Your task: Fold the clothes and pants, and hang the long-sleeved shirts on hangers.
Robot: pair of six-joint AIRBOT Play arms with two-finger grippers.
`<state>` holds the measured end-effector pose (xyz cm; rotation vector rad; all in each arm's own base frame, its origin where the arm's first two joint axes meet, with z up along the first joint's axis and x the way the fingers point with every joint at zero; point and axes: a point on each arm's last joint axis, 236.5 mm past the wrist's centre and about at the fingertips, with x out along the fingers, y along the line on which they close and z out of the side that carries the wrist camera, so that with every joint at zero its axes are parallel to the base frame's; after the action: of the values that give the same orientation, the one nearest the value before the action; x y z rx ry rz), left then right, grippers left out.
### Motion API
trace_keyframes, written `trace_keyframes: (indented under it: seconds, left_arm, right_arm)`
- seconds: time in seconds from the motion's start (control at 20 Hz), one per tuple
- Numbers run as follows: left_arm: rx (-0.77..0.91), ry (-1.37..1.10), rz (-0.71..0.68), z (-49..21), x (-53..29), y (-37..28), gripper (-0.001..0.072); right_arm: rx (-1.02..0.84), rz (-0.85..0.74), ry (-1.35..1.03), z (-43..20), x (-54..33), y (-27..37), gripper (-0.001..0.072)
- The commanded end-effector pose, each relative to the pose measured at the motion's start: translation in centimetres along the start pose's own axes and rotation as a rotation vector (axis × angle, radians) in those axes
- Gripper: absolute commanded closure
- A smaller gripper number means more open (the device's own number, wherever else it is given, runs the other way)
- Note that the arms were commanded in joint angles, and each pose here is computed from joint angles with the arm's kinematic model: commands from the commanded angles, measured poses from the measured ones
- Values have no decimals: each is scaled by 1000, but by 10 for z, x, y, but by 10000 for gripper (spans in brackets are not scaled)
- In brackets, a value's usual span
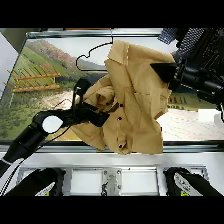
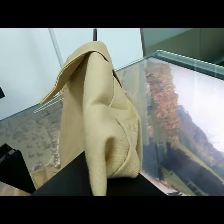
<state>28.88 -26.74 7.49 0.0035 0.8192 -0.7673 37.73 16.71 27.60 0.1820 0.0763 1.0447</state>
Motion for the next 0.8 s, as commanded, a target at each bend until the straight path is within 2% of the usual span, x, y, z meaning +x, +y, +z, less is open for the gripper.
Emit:
trace_keyframes:
  seconds: [0.0,0.2,0.35,0.4,0.45,0.55,0.75]
  left_arm:
    - [83,-16,56,15,23,-1,30]
    - [73,12,98,10,59,18,34]
    - [59,0,112,9,79,26,420]
    - [61,-6,115,10,80,27,660]
    - [53,-8,119,11,78,31,695]
    - [24,11,132,11,57,41,695]
    - [-39,87,166,-2,-34,55,695]
  right_arm:
    - [1,-11,-1,1,0,-1,698]
    - [2,-11,-1,2,0,-1,698]
    - [2,-11,-1,1,0,-1,698]
    - [2,-11,-1,1,0,-1,698]
    - [13,-11,-1,1,0,-1,698]
    - [28,-8,14,-2,-1,0,699]
    - [52,-3,102,-19,-4,9,699]
